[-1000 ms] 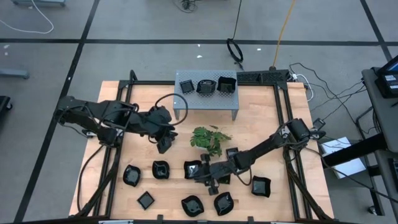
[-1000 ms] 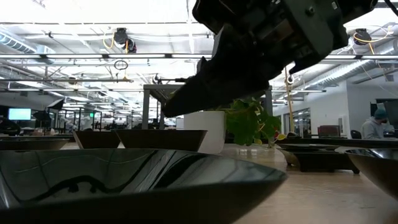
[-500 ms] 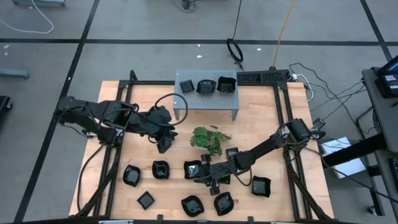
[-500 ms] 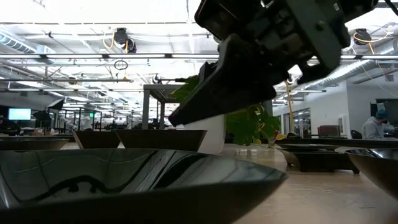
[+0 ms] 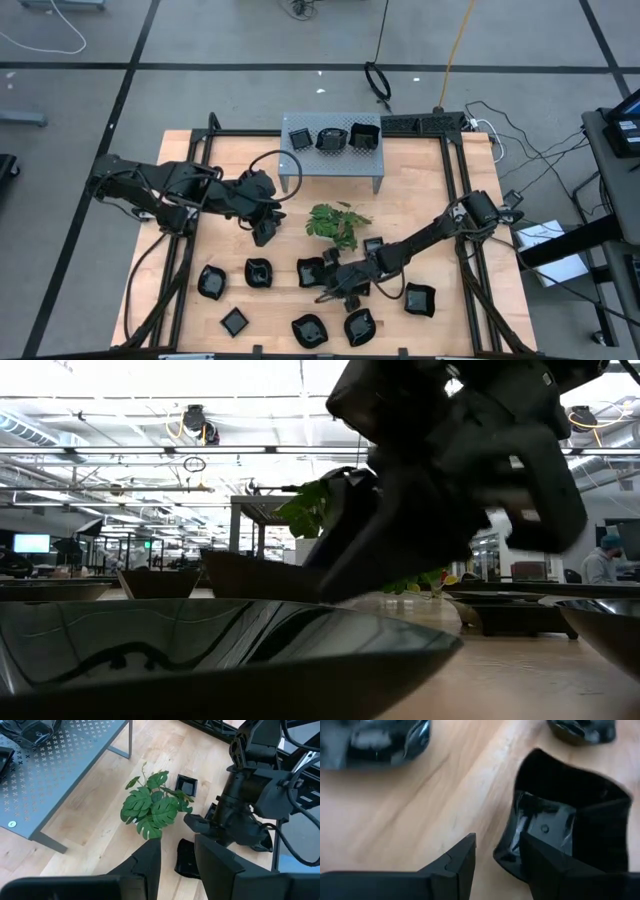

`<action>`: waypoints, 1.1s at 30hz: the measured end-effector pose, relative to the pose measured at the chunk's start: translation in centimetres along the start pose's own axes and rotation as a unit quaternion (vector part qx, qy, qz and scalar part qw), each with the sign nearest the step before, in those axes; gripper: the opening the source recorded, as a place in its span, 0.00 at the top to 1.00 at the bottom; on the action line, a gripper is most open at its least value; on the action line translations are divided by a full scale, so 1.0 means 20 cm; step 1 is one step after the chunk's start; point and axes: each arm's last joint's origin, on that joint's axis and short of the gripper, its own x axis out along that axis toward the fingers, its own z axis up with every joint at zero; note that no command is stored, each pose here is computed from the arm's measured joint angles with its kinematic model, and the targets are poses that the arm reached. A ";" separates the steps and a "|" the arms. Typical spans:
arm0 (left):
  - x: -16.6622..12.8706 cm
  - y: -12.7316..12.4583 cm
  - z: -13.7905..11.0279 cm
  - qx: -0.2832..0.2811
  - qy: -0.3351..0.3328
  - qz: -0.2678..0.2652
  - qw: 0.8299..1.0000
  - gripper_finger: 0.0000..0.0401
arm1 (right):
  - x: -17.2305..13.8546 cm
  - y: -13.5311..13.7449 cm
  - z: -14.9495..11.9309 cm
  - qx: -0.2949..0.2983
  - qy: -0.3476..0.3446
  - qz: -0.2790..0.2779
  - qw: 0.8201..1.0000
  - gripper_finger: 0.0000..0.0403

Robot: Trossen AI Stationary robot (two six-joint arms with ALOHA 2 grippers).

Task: Pick & Place Mini shaped plates
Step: Stack the distorted square black bowl on top of the other distorted square black bowl on the shelf

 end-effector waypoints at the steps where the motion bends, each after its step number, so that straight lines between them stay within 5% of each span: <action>1: 0.00 0.00 0.00 0.000 0.000 0.000 1.000 0.70 | 0.00 0.00 0.00 -0.029 0.001 0.000 1.000 0.65; 5: 0.00 0.00 0.00 0.000 0.000 0.000 1.000 0.70 | 0.00 0.01 -0.01 -0.134 0.007 0.005 0.991 0.65; 15: 0.00 0.00 0.00 0.007 0.000 0.000 1.000 0.70 | -0.01 0.01 -0.01 -0.250 0.043 -0.063 0.965 0.66; 25: 0.00 0.00 0.00 0.010 0.000 0.000 1.000 0.70 | -0.01 0.03 -0.01 -0.268 0.043 -0.059 0.961 0.97; 33: 0.00 0.00 0.00 0.010 0.000 0.000 1.000 0.70 | -0.01 0.05 0.00 -0.259 0.038 -0.057 0.964 0.98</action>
